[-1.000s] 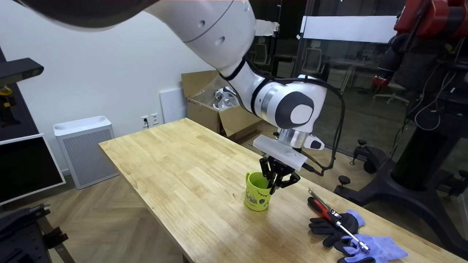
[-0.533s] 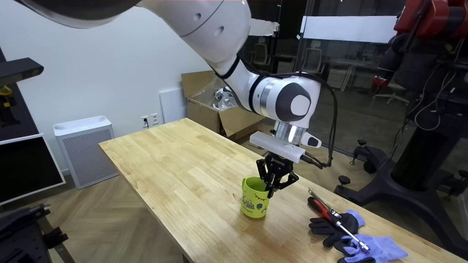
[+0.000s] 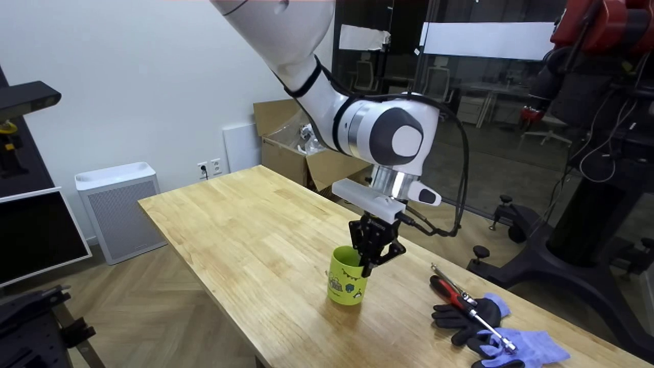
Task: Move the mug forward
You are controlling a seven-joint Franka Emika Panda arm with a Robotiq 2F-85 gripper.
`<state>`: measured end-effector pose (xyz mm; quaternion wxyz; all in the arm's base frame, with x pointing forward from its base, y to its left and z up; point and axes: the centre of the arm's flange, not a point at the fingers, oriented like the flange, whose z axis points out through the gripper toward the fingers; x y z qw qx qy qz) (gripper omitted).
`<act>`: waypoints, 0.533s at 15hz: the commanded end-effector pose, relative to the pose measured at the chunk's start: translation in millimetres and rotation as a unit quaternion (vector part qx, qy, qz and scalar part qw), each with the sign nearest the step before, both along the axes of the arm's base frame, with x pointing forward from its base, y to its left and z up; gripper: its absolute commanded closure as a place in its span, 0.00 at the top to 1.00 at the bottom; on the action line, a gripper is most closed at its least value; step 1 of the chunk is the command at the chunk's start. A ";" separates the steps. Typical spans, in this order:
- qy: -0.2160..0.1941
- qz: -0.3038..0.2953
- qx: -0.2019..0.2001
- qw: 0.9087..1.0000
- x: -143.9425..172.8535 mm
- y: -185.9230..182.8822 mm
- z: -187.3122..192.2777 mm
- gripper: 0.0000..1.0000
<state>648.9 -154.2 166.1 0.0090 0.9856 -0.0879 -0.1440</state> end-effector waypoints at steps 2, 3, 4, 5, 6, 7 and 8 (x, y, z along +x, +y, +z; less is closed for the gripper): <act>0.010 -0.031 0.038 0.999 -44.2 38.3 7.0 0.02; 0.008 -0.030 0.042 0.999 -48.6 47.0 4.7 0.02; 0.006 -0.027 0.044 0.999 -52.7 54.6 2.7 0.02; 0.001 -0.024 0.043 0.999 -55.9 61.5 0.2 0.02; -0.007 -0.020 0.038 0.999 -58.9 67.8 -1.7 0.02; -0.016 -0.013 0.030 0.999 -61.8 73.0 -3.6 0.02; -0.027 -0.009 0.024 0.999 -64.1 77.7 -4.4 0.02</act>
